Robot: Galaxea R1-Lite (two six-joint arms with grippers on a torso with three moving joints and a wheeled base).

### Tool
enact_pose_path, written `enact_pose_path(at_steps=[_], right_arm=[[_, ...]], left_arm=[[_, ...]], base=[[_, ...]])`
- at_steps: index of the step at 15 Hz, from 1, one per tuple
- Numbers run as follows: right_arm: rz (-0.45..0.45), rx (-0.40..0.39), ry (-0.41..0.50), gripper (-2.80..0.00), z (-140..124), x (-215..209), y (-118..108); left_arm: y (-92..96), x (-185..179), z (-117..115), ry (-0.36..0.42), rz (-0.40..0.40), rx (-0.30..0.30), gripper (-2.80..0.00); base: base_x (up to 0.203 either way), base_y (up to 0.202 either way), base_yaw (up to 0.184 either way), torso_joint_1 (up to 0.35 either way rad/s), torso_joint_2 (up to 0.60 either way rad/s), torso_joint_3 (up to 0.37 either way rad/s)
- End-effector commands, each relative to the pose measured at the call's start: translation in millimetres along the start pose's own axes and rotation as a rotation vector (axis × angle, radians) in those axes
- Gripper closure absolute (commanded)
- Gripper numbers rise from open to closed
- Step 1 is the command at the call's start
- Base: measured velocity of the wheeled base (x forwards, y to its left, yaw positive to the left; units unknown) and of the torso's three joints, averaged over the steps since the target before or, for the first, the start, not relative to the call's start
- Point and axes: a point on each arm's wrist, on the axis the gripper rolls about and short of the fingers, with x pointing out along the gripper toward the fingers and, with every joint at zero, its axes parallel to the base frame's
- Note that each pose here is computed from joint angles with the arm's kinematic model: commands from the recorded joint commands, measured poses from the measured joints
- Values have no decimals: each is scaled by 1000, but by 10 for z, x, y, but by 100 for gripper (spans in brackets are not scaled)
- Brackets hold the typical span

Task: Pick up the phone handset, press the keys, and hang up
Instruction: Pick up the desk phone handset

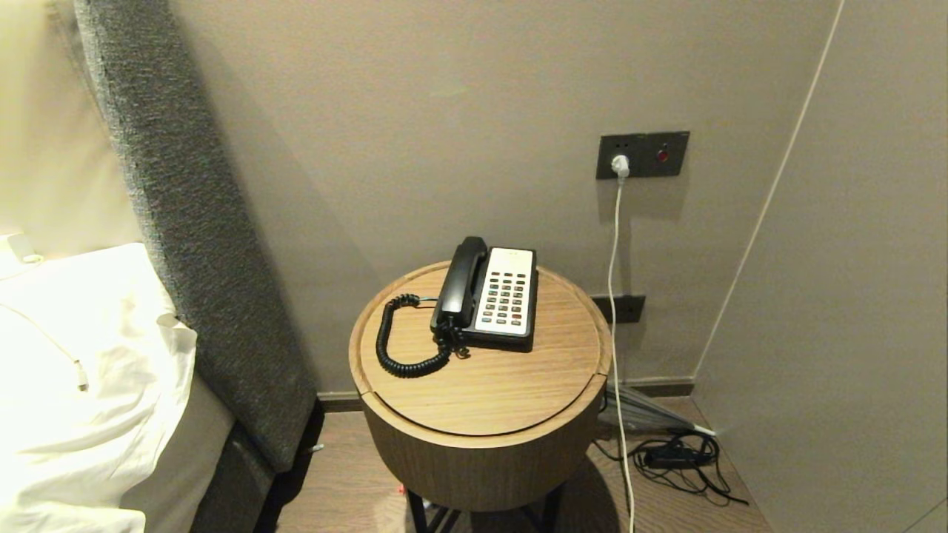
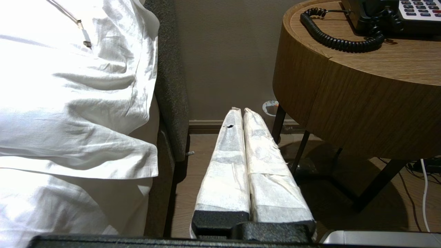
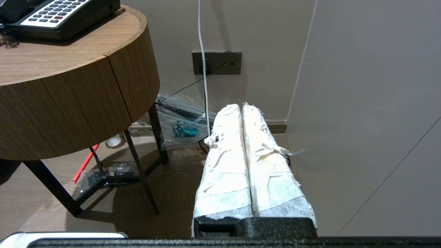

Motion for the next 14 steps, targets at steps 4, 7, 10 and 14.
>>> enact_pose_path(at_steps=[4, 7, 10, 14], right_arm=[[-1, 3, 1, 0, 1, 1, -1], [-2, 3, 0, 0, 0, 1, 0], [-1, 3, 1, 0, 1, 1, -1], [-3, 3, 1, 0, 1, 1, 0]], left_arm=[[0, 1, 0, 2, 0, 0, 0], [0, 1, 0, 2, 0, 0, 0], [0, 1, 0, 2, 0, 1, 0], [0, 1, 0, 2, 1, 0, 0]], base=[[0, 0, 0, 0, 0, 0], [0, 0, 0, 0, 0, 0], [0, 0, 0, 0, 0, 0], [0, 0, 0, 0, 0, 0]])
